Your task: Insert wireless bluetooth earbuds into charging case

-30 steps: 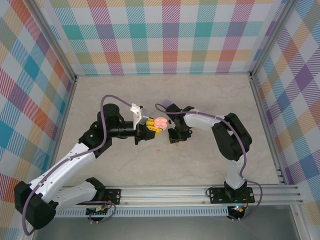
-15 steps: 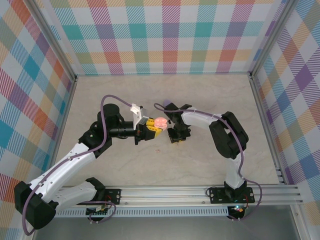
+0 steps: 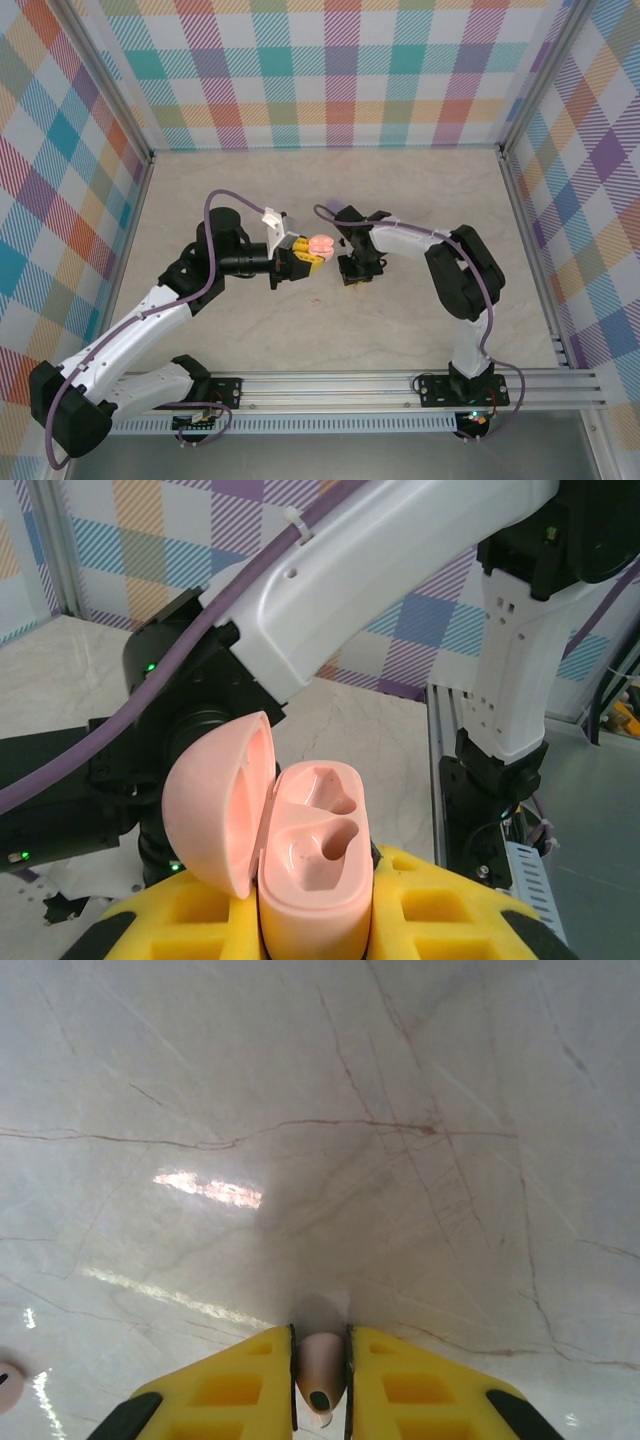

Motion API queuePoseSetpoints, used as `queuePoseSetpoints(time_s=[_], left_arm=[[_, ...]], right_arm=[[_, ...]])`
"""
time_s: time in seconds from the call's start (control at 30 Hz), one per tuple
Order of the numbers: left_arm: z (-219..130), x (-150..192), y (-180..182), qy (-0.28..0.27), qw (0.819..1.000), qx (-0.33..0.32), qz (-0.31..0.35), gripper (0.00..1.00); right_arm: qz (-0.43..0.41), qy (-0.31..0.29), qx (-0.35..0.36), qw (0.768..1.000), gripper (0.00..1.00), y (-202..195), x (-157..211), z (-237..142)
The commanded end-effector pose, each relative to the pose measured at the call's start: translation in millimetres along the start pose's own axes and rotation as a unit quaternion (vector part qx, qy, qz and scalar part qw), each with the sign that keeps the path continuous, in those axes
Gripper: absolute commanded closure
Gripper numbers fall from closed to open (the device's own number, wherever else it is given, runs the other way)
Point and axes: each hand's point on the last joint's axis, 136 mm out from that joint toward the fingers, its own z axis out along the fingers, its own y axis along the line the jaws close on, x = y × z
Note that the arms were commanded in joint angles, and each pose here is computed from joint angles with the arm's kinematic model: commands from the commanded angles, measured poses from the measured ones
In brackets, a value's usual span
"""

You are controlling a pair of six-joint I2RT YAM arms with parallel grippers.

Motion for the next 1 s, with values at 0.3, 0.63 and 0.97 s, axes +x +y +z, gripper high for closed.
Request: queuePoseSetpoints(time_s=[0.3, 0.63, 0.97], left_arm=[[0.1, -4.6, 10.1, -0.013, 0.999, -0.026, 0.02, 0.93], [-0.6, -4.1, 21.7, -0.045, 0.997, -0.061, 0.035, 0.93], [3.6, 5.3, 23.9, -0.041, 0.995, -0.059, 0.066, 0.93]], right_arm=[[0.038, -0.083, -0.141, 0.986, 0.82, 12.9, -14.7, -27.3], [0.035, -0.191, -0.206, 0.959, 0.83, 9.8, -26.7, -93.8], [-0.017, -0.309, -0.247, 0.918, 0.82, 22.4, -24.9, -182.5]])
